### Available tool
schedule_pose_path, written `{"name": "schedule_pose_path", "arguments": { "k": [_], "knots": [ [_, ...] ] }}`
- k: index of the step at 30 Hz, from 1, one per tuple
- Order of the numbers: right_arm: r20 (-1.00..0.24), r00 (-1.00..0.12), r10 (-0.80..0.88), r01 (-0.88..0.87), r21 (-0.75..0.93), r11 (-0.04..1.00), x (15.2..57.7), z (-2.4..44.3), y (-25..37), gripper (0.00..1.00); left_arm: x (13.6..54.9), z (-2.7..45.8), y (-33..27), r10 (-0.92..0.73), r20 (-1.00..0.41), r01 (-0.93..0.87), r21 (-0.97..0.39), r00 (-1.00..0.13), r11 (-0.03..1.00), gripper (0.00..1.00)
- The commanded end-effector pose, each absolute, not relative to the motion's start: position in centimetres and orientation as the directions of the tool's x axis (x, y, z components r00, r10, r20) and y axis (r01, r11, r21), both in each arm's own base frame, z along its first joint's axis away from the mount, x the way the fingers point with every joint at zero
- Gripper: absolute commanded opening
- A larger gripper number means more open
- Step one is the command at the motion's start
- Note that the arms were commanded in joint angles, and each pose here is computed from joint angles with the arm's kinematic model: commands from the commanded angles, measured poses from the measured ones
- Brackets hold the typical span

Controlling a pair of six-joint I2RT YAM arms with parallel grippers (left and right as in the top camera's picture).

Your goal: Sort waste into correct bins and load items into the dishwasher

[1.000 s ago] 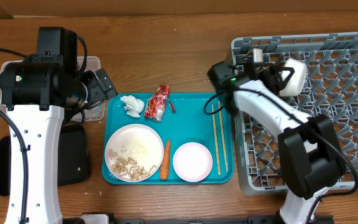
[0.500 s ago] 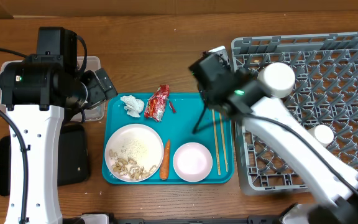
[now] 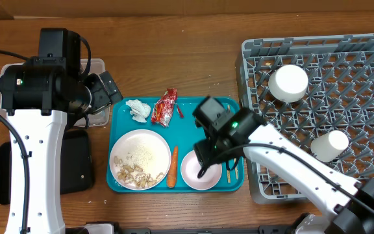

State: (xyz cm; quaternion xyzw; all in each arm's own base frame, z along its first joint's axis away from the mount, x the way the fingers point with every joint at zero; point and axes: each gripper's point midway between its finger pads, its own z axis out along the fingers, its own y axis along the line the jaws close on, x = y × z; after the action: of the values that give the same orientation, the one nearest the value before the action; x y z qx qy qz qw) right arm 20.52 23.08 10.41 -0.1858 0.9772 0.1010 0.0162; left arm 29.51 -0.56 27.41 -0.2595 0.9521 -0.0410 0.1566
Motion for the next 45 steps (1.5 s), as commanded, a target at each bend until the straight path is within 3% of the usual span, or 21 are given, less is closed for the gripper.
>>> {"name": "schedule_pose_path", "arguments": {
  "k": [1, 6, 13, 16, 20, 29, 33, 36, 41, 45],
  "knots": [
    [-0.067, -0.951, -0.303, -0.308, 0.101, 0.946, 20.8, 7.2, 20.8, 0.66, 29.8, 27.6, -0.5, -0.516, -0.280, -0.487, -0.168, -0.810, 0.857, 1.00],
    [-0.087, -0.952, -0.292, -0.298, 0.061, 0.953, 20.7, 4.0, 19.4, 0.61, 29.8, 27.6, -0.5, -0.516, -0.280, -0.487, -0.168, -0.810, 0.857, 1.00],
    [-0.086, -0.952, -0.294, -0.302, 0.115, 0.946, 20.5, 3.8, 20.3, 0.12, 29.8, 27.6, -0.5, -0.516, -0.280, -0.487, -0.168, -0.810, 0.857, 1.00],
    [-0.081, -0.952, -0.294, -0.304, 0.143, 0.942, 20.4, 4.4, 20.9, 0.04, 29.8, 27.6, -0.5, -0.516, -0.280, -0.487, -0.168, -0.810, 0.857, 1.00],
    [-0.153, -0.948, -0.279, -0.300, 0.138, 0.944, 22.2, 7.6, 21.6, 0.04, 29.8, 27.6, -0.5, -0.516, -0.280, -0.487, -0.168, -0.810, 0.857, 1.00],
    [-0.449, -0.874, -0.185, -0.174, -0.066, 0.983, 28.3, 16.5, 19.0, 0.04, 29.8, 27.6, -0.5, -0.516, -0.280, -0.487, -0.168, -0.810, 0.857, 1.00],
    [-0.555, -0.827, -0.091, 0.056, -0.242, 0.969, 29.7, 18.8, 14.3, 0.04, 29.8, 27.6, -0.5, -0.516, -0.280, -0.487, -0.168, -0.810, 0.857, 1.00],
    [-0.711, -0.702, -0.043, 0.342, -0.390, 0.855, 30.4, 22.7, 8.6, 0.04, 29.8, 27.6, -0.5, -0.516, -0.280, -0.487, -0.168, -0.810, 0.857, 1.00],
    [-0.856, -0.474, -0.207, 0.627, -0.493, 0.602, 31.0, 29.9, 2.4, 0.04, 29.8, 27.6, -0.5, -0.516, -0.280, -0.487, -0.168, -0.810, 0.857, 1.00],
    [-0.853, -0.470, -0.226, 0.701, -0.517, 0.492, 31.2, 31.4, -0.8, 0.04, 29.8, 27.6, -0.5, -0.516, -0.280, -0.487, -0.168, -0.810, 0.857, 1.00]
  ]
}}
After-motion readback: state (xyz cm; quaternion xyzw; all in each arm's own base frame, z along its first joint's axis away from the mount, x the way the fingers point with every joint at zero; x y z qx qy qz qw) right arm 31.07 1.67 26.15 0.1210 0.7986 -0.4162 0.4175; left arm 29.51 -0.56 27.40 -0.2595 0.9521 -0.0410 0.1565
